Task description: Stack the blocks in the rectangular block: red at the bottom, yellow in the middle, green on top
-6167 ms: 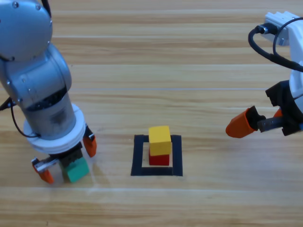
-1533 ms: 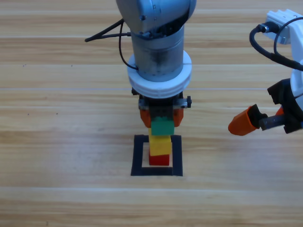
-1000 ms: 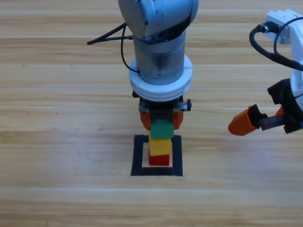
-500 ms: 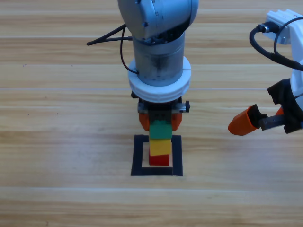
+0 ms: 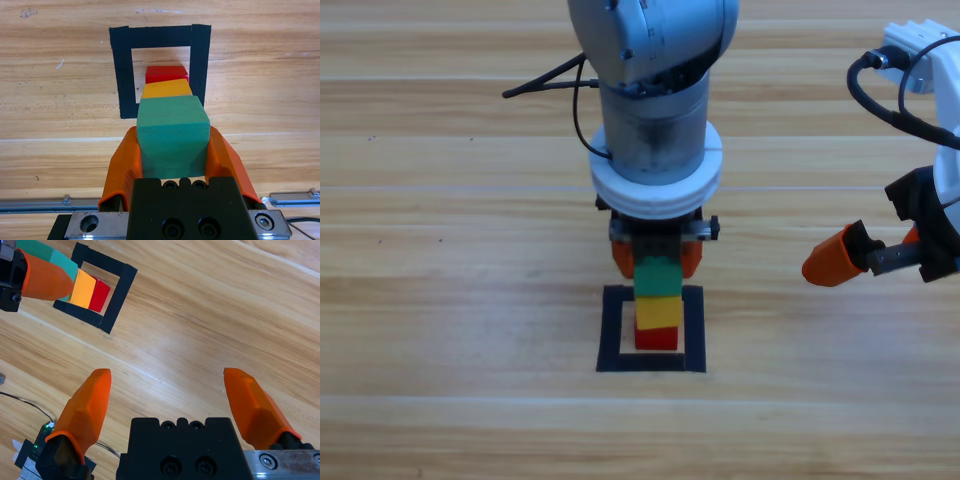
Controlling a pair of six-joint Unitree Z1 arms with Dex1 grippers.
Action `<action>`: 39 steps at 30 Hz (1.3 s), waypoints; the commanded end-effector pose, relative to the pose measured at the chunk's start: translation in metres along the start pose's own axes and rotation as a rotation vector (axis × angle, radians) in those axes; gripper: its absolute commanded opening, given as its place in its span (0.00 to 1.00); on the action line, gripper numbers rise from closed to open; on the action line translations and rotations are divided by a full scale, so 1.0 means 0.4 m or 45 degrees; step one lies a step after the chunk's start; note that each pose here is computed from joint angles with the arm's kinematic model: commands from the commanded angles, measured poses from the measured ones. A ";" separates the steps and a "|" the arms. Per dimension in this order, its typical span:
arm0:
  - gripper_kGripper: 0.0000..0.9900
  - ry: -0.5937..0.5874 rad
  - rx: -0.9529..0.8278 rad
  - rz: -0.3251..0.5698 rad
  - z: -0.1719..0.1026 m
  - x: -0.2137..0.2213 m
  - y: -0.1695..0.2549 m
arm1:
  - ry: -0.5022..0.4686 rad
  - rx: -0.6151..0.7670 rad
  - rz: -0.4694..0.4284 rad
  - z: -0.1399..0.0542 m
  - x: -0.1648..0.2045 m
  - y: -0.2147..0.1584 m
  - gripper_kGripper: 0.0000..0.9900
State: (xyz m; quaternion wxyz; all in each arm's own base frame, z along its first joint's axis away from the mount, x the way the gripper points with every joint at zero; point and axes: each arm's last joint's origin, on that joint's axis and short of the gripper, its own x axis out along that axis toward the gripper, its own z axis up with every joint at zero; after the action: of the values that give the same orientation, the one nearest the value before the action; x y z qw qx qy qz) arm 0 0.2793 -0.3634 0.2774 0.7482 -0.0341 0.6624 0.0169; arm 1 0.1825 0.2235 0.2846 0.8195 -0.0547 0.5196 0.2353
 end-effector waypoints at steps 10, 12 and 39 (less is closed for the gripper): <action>0.00 0.038 0.045 0.081 -0.016 0.061 -0.016 | 0.058 0.037 -0.048 0.002 0.037 -0.019 1.00; 0.00 0.040 0.045 0.084 -0.016 0.064 -0.017 | 0.057 0.037 -0.050 0.002 0.037 -0.020 1.00; 0.07 0.050 0.041 0.101 -0.012 0.091 -0.027 | 0.056 0.037 -0.051 0.002 0.037 -0.020 1.00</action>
State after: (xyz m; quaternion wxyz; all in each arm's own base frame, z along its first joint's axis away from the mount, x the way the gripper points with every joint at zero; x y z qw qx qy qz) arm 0 0.2800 -0.3643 0.2730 0.7461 -0.0307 0.6648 0.0200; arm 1 0.1825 0.2235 0.2845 0.8195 -0.0547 0.5196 0.2353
